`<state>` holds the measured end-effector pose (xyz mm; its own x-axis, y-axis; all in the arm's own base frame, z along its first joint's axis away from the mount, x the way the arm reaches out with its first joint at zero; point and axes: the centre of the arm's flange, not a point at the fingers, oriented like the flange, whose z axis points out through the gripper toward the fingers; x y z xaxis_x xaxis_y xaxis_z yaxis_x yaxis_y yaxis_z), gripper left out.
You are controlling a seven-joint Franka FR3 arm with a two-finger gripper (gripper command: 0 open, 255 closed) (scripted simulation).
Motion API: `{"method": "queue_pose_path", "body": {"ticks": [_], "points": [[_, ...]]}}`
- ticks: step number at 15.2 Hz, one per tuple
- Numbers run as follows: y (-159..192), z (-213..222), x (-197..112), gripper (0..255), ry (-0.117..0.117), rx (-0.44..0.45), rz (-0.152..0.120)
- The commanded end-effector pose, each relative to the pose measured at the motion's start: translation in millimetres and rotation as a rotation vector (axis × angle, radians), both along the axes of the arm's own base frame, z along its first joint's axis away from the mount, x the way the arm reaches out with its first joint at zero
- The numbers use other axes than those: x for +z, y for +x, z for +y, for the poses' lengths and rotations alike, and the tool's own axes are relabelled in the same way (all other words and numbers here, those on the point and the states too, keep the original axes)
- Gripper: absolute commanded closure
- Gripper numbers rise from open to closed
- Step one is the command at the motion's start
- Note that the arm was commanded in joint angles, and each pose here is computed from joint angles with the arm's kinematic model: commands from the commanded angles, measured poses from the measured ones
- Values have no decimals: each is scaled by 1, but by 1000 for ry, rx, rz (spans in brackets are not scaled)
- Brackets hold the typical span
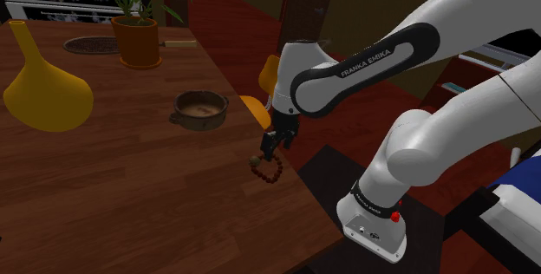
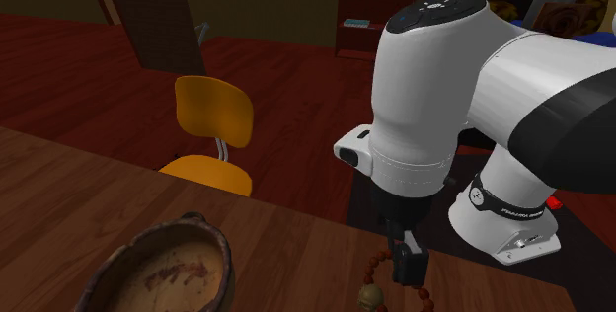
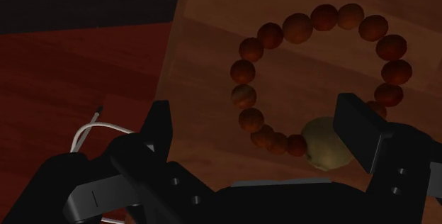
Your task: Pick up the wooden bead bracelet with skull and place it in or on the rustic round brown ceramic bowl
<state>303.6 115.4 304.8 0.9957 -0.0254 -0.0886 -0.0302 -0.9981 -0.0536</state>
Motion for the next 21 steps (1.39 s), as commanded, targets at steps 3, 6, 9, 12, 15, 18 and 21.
{"method": "queue_pose_path", "body": {"ticks": [3, 6, 9, 12, 15, 18, 21], "points": [[0, 1, -4, 0, 0, 0, -1], [0, 1, -4, 0, 0, 0, -1], [0, 1, -4, 255, 0, 0, -1], [0, 1, -4, 255, 0, 0, -1], [0, 1, -4, 255, 0, 0, -1], [0, 1, -4, 255, 0, 0, -1], [0, 1, 12, 255, 0, 0, -1]]}}
